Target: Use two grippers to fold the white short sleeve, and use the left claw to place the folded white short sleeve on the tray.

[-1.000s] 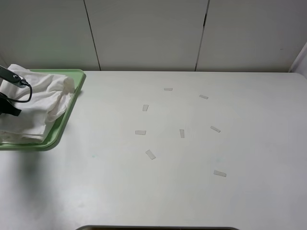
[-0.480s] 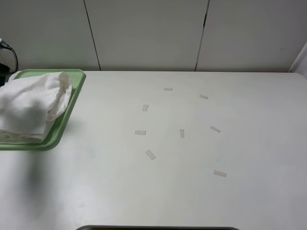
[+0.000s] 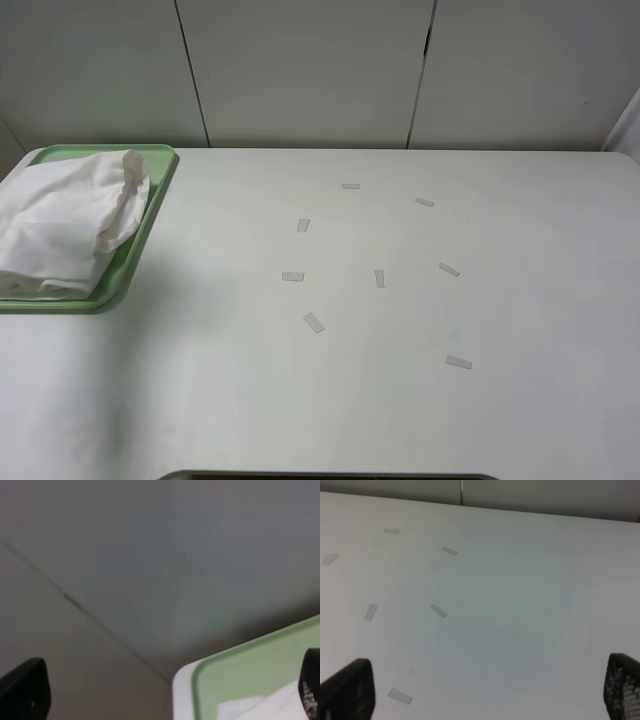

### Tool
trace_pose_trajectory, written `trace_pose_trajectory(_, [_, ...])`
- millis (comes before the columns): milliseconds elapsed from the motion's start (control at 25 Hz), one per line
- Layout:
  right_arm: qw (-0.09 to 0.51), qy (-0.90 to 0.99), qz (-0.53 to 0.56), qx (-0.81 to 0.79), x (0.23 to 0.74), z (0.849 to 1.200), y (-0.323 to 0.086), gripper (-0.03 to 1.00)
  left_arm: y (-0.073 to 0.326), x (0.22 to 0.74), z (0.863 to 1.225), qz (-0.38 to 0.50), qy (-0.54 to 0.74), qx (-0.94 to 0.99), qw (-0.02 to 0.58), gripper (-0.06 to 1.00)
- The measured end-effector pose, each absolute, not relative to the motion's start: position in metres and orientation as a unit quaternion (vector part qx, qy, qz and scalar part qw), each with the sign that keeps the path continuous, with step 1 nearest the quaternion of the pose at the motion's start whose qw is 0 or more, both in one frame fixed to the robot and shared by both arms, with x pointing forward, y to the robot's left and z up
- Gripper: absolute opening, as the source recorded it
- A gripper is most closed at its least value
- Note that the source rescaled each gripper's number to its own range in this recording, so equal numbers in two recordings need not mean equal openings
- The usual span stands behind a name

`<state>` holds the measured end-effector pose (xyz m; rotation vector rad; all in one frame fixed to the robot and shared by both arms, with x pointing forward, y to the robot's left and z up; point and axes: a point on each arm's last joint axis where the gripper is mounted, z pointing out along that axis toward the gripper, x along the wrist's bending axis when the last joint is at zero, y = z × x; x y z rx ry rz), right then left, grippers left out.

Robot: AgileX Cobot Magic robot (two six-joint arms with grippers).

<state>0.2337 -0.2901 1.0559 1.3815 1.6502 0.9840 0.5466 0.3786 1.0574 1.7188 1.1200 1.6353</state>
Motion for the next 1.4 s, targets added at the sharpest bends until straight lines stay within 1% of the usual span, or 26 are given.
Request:
trace_pose_trajectory(280, [0.378, 0.646, 0.385, 0.54, 0.234, 1.056, -0.29, 1.0, 0.342, 0.517, 1.093, 0.585, 0.393, 0.659, 0.263, 1.0])
trace_pose_trajectory(320, [0.378, 0.646, 0.385, 0.54, 0.234, 1.056, -0.29, 1.0, 0.342, 0.517, 1.093, 0.585, 0.393, 0.659, 0.263, 1.0])
trace_pose_trajectory(440, [0.378, 0.646, 0.385, 0.54, 0.234, 1.056, -0.29, 1.0, 0.324, 0.484, 1.119, 0.567, 0.408, 0.655, 0.288, 1.0])
trace_pose_trajectory(520, [0.378, 0.646, 0.385, 0.54, 0.234, 1.056, -0.29, 1.0, 0.322, 0.479, 1.123, 0.566, 0.41, 0.652, 0.292, 1.0])
trace_pose_trajectory(600, [0.378, 0.646, 0.385, 0.54, 0.234, 1.056, -0.29, 1.0, 0.321, 0.459, 1.13, 0.544, 0.448, 0.644, 0.298, 1.0])
trace_pose_trajectory(640, [0.378, 0.646, 0.385, 0.54, 0.234, 1.056, -0.29, 1.0, 0.323, 0.437, 1.141, 0.513, 0.511, 0.615, 0.313, 1.0])
trace_pose_trajectory(720, [0.378, 0.646, 0.385, 0.54, 0.234, 1.056, -0.29, 1.0, 0.324, 0.417, 1.152, 0.494, 0.551, 0.594, 0.317, 1.0])
trace_pose_trajectory(840, [0.378, 0.646, 0.385, 0.54, 0.234, 1.056, -0.29, 1.0, 0.324, 0.402, 1.159, 0.489, 0.564, 0.586, 0.315, 1.0])
trace_pose_trajectory(920, [0.378, 0.646, 0.385, 0.54, 0.234, 1.056, -0.29, 1.0, 0.323, 0.37, 1.169, 0.488, 0.578, 0.571, 0.319, 1.0])
trace_pose_trajectory(1080, [0.378, 0.646, 0.385, 0.54, 0.234, 1.056, -0.29, 1.0, 0.321, 0.351, 1.172, 0.481, 0.586, 0.561, 0.333, 1.0])
trace_pose_trajectory(1120, [0.378, 0.646, 0.385, 0.54, 0.234, 1.056, -0.29, 1.0, 0.315, 0.315, 1.172, 0.463, 0.597, 0.549, 0.357, 1.0])
trace_pose_trajectory(1160, [0.378, 0.646, 0.385, 0.54, 0.234, 1.056, -0.29, 1.0, 0.314, 0.297, 1.167, 0.46, 0.598, 0.553, 0.353, 1.0])
trace_pose_trajectory(1200, [0.378, 0.646, 0.385, 0.54, 0.234, 1.056, -0.29, 1.0, 0.314, 0.297, 1.167, 0.46, 0.598, 0.553, 0.353, 1.0])
trace_pose_trajectory(1240, [0.378, 0.646, 0.385, 0.54, 0.234, 1.056, -0.29, 1.0, 0.313, 0.282, 1.158, 0.459, 0.596, 0.564, 0.341, 1.0])
trace_pose_trajectory(1400, [0.378, 0.646, 0.385, 0.54, 0.234, 1.056, -0.29, 1.0, 0.312, 0.267, 1.142, 0.457, 0.587, 0.585, 0.323, 1.0])
